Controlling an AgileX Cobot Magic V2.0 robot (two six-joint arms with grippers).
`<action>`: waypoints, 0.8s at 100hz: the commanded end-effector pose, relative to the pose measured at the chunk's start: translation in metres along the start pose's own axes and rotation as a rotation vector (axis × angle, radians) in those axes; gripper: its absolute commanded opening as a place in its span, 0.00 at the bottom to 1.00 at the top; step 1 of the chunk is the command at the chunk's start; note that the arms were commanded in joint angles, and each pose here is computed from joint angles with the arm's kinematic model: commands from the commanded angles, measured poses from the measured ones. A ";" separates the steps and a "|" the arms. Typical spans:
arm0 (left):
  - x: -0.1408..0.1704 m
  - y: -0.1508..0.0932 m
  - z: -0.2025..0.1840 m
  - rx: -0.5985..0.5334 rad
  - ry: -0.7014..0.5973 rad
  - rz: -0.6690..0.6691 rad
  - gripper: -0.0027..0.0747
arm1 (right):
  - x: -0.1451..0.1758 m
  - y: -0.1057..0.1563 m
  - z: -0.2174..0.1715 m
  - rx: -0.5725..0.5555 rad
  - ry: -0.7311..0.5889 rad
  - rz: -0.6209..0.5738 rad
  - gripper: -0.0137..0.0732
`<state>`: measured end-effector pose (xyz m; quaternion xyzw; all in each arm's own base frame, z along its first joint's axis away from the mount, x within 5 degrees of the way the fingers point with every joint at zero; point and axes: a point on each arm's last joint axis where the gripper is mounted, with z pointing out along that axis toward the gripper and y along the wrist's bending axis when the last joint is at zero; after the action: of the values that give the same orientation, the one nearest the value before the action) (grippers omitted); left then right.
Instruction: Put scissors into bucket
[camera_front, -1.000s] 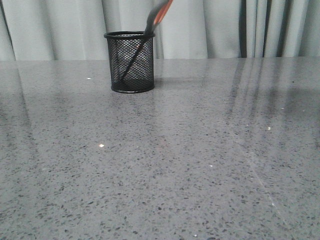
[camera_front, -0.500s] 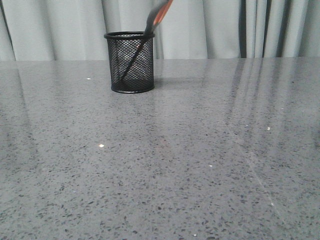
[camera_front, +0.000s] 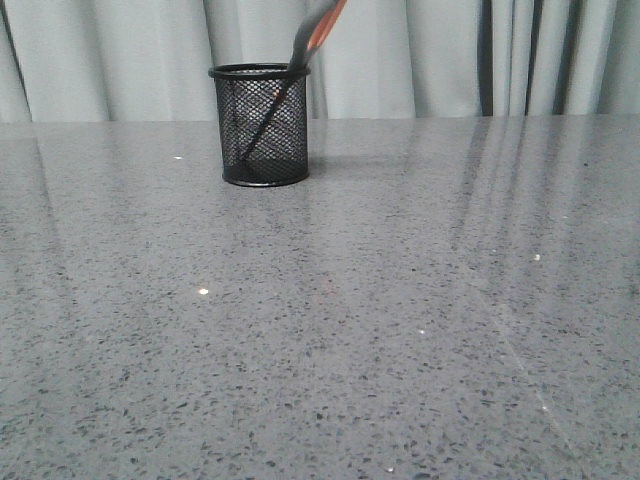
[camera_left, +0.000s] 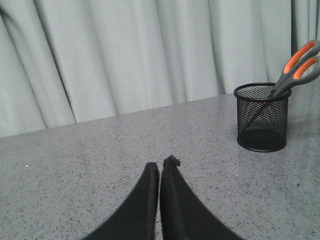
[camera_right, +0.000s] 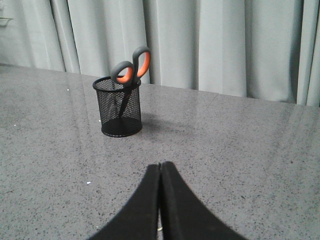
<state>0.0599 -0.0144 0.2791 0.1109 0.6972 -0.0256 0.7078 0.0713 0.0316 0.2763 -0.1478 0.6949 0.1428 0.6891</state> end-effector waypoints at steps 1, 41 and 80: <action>-0.014 0.004 -0.001 -0.039 -0.084 -0.031 0.01 | -0.015 -0.002 -0.001 0.022 -0.104 0.002 0.09; -0.013 0.003 -0.001 -0.029 -0.070 -0.035 0.01 | -0.015 -0.002 -0.001 0.022 -0.104 0.002 0.09; -0.012 0.004 -0.001 -0.036 -0.067 -0.006 0.01 | -0.015 -0.002 -0.001 0.022 -0.104 0.002 0.09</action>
<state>0.0595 -0.0149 0.2783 0.1075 0.6989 -0.0330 0.7063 0.0709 0.0315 0.2753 -0.1479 0.6950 0.1428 0.6890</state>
